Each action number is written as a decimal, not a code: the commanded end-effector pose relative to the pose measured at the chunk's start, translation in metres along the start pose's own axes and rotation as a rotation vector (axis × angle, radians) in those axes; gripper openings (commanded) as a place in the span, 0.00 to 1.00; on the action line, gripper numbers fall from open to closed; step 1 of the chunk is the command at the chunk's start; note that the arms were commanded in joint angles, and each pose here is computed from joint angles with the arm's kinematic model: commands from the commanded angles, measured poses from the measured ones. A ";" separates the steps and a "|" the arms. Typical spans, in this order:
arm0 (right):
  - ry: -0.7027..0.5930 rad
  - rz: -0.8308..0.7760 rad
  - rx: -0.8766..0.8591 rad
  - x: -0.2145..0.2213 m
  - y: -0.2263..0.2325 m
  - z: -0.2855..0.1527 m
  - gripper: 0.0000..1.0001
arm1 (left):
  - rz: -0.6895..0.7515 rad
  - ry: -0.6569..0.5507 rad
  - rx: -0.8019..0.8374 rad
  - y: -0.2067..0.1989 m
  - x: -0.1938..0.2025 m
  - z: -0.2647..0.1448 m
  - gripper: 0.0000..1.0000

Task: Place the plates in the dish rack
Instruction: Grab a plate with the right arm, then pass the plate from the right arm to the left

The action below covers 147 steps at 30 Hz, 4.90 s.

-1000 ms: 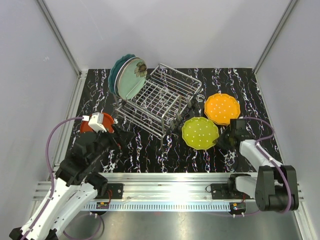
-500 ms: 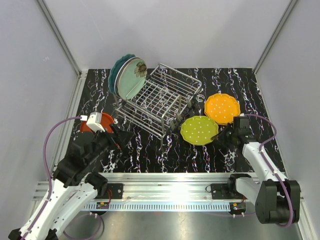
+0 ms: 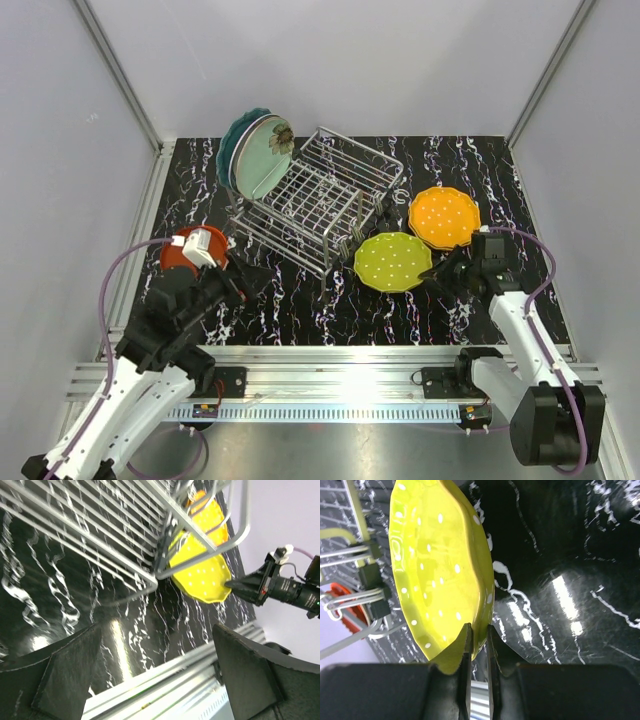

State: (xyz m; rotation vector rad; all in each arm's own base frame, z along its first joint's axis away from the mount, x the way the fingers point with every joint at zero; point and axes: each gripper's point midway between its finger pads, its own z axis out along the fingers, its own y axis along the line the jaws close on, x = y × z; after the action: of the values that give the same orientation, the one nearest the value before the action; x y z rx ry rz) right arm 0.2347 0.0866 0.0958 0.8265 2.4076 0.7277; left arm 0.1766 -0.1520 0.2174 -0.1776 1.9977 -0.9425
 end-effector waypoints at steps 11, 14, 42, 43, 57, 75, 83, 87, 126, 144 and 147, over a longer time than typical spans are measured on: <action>0.031 0.020 -0.236 0.014 0.047 -0.034 0.00 | -0.298 0.178 0.206 -0.016 0.059 0.028 0.93; 0.056 0.038 -0.247 0.023 0.044 -0.035 0.00 | -0.312 0.214 0.215 -0.021 0.068 0.032 0.93; 0.131 0.058 -0.321 0.058 0.042 -0.064 0.00 | -0.372 0.445 0.200 -0.116 0.162 0.099 0.94; 0.131 0.058 -0.314 0.059 0.040 -0.063 0.00 | -0.372 0.452 0.203 -0.118 0.164 0.100 0.94; -0.075 0.052 -0.100 0.025 -0.006 -0.025 0.59 | -0.295 0.429 0.072 -0.076 0.182 0.097 0.93; -0.036 -0.112 0.278 0.001 -0.024 0.105 0.03 | -0.212 0.353 0.083 -0.072 0.153 0.076 0.93; -0.015 -0.109 0.273 0.012 -0.029 0.092 0.00 | -0.205 0.328 0.075 -0.063 0.148 0.070 0.94; -0.015 -0.119 0.244 0.020 -0.027 0.061 0.00 | -0.230 0.336 0.068 -0.057 0.155 0.072 0.94; 0.239 0.122 -0.158 0.107 0.015 -0.052 0.00 | -0.356 0.338 0.180 -0.135 0.180 0.132 0.15; -0.081 -0.036 -0.188 0.042 0.051 -0.099 0.69 | 0.354 0.155 0.175 -0.178 0.081 0.092 0.00; -0.165 -0.050 -0.190 0.028 0.053 -0.110 0.70 | 0.475 0.103 0.126 -0.177 0.054 0.082 0.00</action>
State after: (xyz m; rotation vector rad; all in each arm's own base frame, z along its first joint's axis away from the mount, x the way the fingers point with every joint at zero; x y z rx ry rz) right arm 0.1630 0.1202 0.1823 0.7425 2.2633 0.9014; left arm 0.1438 -0.3568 0.1927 0.4060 2.1864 -0.8306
